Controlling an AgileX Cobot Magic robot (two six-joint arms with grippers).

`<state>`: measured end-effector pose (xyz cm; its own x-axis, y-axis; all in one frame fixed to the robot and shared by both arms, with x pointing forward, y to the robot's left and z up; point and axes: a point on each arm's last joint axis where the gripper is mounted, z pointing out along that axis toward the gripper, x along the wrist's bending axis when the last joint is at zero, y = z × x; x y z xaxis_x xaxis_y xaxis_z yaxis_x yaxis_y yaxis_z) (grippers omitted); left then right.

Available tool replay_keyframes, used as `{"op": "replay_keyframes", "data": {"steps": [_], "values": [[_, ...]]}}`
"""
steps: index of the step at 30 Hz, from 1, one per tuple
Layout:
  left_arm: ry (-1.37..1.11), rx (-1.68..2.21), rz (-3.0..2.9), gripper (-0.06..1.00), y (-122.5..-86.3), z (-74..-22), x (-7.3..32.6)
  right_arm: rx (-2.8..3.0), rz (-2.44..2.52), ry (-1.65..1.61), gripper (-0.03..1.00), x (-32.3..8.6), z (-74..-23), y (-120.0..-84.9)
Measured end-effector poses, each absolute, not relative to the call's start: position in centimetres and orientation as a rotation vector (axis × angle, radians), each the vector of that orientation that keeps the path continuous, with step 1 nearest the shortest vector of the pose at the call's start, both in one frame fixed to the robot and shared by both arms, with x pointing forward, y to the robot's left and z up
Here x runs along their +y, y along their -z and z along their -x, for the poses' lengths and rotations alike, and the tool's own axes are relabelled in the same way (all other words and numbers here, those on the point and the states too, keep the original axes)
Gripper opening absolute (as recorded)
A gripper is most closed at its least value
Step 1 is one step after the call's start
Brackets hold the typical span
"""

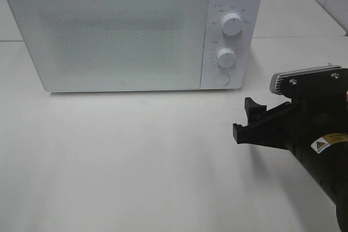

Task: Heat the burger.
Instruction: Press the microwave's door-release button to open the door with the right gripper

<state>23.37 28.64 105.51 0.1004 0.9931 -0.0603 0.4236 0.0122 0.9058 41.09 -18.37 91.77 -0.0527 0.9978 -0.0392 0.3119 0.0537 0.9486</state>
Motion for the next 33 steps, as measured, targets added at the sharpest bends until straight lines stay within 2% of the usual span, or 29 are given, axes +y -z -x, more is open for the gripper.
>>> {"op": "replay_keyframes", "data": {"steps": [20,28,29,31,33], "values": [[-0.859,1.448,-1.541,1.0,-105.51,-23.37,28.64,1.357,-1.551,-1.181,0.7,-17.81,-41.28,-92.16],[-0.859,1.448,-1.541,1.0,-105.51,-23.37,28.64,1.152,-1.797,-1.356,0.59,-17.82,-41.27,-92.16],[-0.859,1.448,-1.541,1.0,-105.51,-23.37,28.64,1.085,-1.867,-1.406,0.55,-17.82,-41.27,-92.16],[-0.859,1.448,-1.541,1.0,-105.51,-23.37,28.64,1.055,-1.896,-1.426,0.53,-17.82,-41.27,-92.16],[-0.859,1.448,-1.541,1.0,-105.51,-23.37,28.64,0.938,-2.008,-1.499,0.45,-17.83,-41.27,-92.13]]}}
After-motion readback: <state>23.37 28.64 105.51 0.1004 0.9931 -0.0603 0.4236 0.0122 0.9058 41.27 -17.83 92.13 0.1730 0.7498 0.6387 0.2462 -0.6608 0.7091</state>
